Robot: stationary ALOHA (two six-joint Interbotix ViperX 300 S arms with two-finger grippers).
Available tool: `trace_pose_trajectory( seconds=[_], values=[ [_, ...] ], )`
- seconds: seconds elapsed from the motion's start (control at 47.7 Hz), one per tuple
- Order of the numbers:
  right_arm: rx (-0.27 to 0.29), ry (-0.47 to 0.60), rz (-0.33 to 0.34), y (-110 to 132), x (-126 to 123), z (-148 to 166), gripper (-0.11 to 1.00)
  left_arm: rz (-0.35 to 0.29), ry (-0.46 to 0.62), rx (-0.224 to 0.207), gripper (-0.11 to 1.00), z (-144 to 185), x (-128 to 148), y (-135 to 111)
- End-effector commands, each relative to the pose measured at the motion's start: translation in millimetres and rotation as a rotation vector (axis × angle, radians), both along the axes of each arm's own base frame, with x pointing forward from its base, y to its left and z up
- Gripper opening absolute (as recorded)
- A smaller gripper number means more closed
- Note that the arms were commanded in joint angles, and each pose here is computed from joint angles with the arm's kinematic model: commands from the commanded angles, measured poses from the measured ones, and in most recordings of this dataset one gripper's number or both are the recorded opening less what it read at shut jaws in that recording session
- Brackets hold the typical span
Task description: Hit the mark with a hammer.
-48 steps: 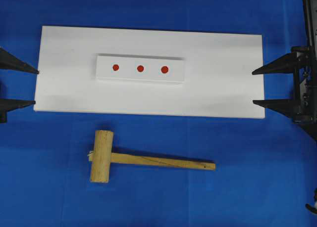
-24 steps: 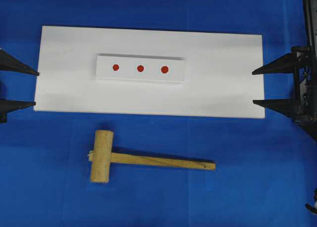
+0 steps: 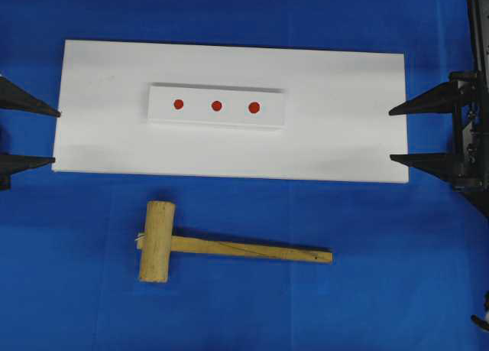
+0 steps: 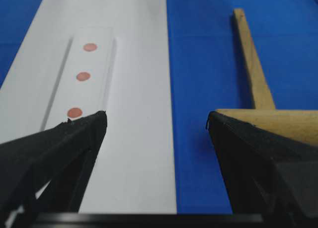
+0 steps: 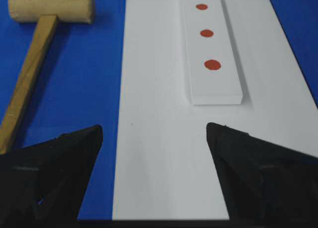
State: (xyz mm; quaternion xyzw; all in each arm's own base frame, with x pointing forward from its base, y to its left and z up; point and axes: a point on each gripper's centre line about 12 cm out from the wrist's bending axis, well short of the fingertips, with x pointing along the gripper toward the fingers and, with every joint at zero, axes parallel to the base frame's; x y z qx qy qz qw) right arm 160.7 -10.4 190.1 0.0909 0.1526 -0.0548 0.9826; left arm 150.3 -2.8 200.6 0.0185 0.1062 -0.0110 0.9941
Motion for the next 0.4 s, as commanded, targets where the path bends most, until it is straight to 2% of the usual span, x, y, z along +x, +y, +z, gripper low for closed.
trace_pose_trajectory(
  seconds=[0.0, 0.378],
  values=[
    [-0.001, -0.004, 0.005, 0.6, 2.1, 3.6, 0.76, -0.004, -0.006, 0.003, 0.8, 3.5, 1.8, -0.5],
    [-0.002, -0.003, 0.004, 0.3, 2.2, 3.3, 0.76, -0.004, -0.008, 0.003, 0.8, 3.8, 1.6, -0.5]
  ],
)
